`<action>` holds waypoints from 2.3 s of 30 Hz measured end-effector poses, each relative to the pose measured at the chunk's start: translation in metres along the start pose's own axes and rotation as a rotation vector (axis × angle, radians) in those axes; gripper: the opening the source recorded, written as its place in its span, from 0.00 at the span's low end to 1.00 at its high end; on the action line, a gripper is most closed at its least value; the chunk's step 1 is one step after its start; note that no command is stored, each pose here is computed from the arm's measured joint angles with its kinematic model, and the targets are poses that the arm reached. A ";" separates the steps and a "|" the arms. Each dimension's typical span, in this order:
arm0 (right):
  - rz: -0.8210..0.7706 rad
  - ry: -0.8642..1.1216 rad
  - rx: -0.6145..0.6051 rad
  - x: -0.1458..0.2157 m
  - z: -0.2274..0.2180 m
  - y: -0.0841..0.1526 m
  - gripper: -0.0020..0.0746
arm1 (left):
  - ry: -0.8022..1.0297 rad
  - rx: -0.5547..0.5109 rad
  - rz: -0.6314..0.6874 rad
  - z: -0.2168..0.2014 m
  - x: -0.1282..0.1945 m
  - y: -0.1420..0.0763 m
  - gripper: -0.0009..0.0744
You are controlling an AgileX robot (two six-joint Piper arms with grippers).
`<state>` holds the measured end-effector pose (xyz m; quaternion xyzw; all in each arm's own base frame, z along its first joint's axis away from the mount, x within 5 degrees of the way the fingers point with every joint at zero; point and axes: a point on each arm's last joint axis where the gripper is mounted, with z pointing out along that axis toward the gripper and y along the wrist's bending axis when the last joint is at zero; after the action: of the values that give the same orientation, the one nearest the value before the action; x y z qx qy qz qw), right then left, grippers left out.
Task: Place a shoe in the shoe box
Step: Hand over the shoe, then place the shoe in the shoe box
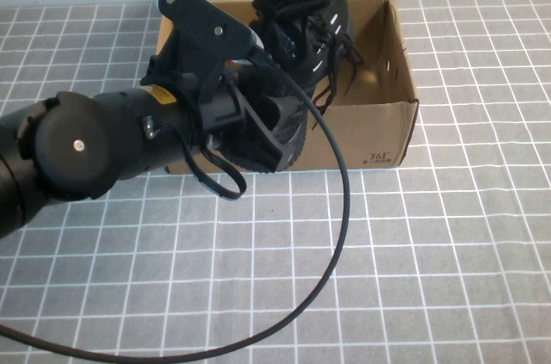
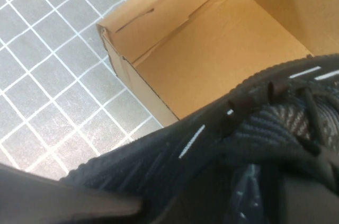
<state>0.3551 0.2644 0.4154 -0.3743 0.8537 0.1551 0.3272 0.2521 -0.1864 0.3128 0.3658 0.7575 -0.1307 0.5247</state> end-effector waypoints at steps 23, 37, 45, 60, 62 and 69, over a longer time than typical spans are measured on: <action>-0.001 -0.009 -0.004 -0.001 0.000 -0.001 0.32 | 0.012 -0.003 0.141 0.002 0.002 0.000 0.07; 0.006 -0.149 0.099 -0.008 -0.076 0.004 0.25 | 0.023 -0.026 0.191 -0.007 -0.026 0.038 0.07; -0.002 -0.206 0.117 -0.008 -0.108 0.009 0.02 | 0.064 0.029 0.268 -0.011 -0.063 0.079 0.07; 0.011 -0.229 0.174 -0.006 -0.124 0.006 0.01 | -0.097 0.350 0.310 0.030 -0.058 0.181 0.07; 0.016 -0.240 0.182 -0.005 -0.131 0.005 0.01 | -0.128 0.399 0.312 0.041 -0.051 0.190 0.06; 0.049 -0.268 0.218 -0.001 -0.149 -0.005 0.01 | -0.139 0.444 0.316 0.087 -0.028 0.215 0.06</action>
<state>0.2938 0.1859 0.5258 -0.2919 0.8229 0.1182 0.4730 0.4666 -0.0988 0.3414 0.5755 0.6062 -0.2346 0.4963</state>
